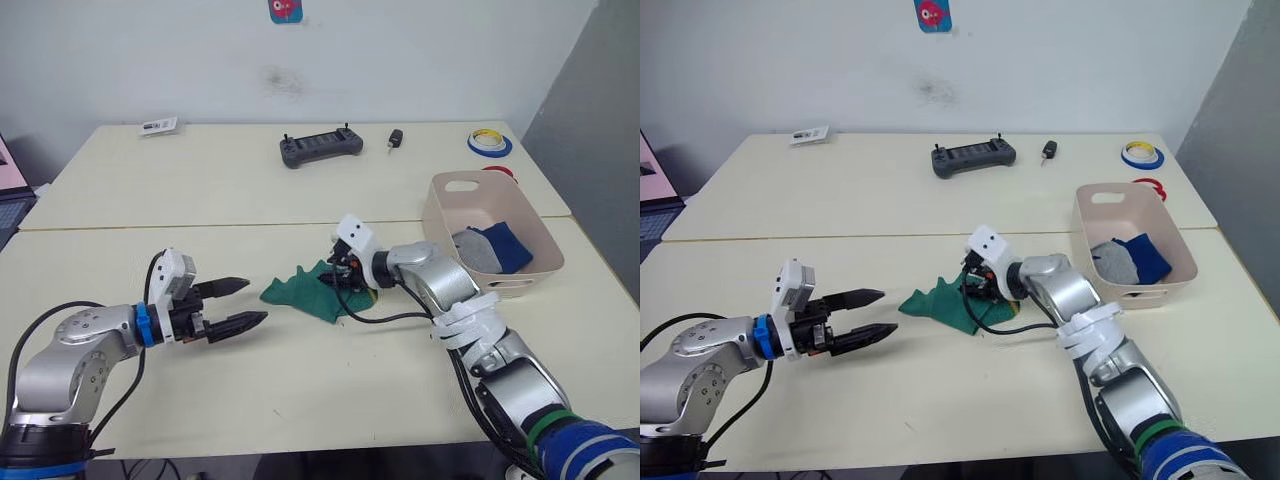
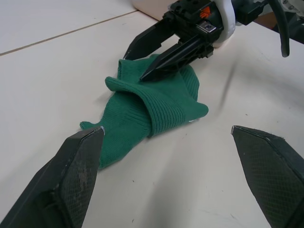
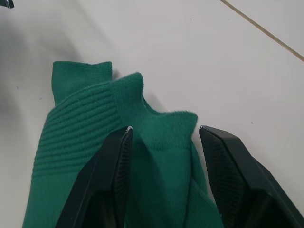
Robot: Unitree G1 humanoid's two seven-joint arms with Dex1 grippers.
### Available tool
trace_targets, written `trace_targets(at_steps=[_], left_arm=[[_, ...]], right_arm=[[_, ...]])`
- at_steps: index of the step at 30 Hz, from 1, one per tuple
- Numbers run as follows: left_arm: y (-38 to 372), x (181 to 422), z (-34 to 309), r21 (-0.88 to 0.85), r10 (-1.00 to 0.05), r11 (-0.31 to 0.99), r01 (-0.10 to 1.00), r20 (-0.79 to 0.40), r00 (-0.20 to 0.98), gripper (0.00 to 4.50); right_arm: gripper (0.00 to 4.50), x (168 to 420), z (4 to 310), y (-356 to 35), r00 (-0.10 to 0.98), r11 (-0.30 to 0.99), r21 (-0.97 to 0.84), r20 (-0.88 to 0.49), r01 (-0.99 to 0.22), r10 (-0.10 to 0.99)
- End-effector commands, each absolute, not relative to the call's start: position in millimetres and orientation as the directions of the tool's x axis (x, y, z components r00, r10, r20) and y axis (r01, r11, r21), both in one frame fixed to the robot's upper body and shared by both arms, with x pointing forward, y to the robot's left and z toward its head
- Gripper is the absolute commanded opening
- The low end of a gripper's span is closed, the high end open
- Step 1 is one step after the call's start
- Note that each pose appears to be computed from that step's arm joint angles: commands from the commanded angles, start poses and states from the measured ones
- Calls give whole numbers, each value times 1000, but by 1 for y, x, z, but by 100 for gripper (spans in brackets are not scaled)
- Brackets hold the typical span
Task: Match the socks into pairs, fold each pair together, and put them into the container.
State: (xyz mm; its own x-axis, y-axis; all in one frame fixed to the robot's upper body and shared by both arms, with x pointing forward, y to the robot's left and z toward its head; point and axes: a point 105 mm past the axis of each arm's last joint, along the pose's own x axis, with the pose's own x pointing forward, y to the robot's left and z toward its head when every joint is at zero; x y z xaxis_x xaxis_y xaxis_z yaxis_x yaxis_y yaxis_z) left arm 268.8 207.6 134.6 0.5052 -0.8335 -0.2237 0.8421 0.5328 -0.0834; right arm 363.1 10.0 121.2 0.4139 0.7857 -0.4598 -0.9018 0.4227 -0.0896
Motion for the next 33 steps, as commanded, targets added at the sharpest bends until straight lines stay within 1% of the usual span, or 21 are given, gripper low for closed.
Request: trace_targets(at_steps=[1,5,6,8,9,10,11,13,18,22,27,30,33], left_arm=[[205,267,141,-47,-841,517,855,-217,496,450],[204,266,140,-49,-842,517,855,-212,497,450],[204,266,140,-48,-842,517,855,-211,497,450],[204,266,141,-46,-843,516,856,-206,497,450],[204,266,141,-45,-844,515,856,-202,497,450],[203,266,142,-43,-844,515,856,-198,498,450],[203,266,142,-42,-845,514,857,-195,497,450],[203,267,143,-39,-846,513,857,-188,498,450],[202,268,145,-30,-848,511,859,-178,499,450],[204,270,149,-21,-845,518,855,-170,507,450],[207,271,150,-17,-843,520,854,-173,510,450],[207,275,153,-15,-840,526,850,-162,517,450],[207,278,154,-16,-842,525,851,-157,516,450]], right_arm=[[240,366,134,18,407,393,-126,-434,-911,804],[240,370,133,19,402,392,-118,-443,-912,802],[223,371,133,19,402,392,-120,-444,-912,801],[180,372,134,18,402,389,-125,-444,-913,801],[149,372,135,18,402,387,-130,-442,-913,802],[116,372,137,18,405,384,-140,-438,-913,803],[71,372,138,19,405,381,-147,-434,-913,804],[3,371,142,19,407,376,-159,-425,-913,808],[1,368,152,19,409,365,-184,-402,-913,819],[1,358,190,21,416,357,-230,-307,-905,856],[1,350,226,20,427,379,-234,-210,-896,880],[1,344,239,18,420,377,-227,-183,-898,889],[1,345,241,14,425,381,-229,-189,-896,885]])
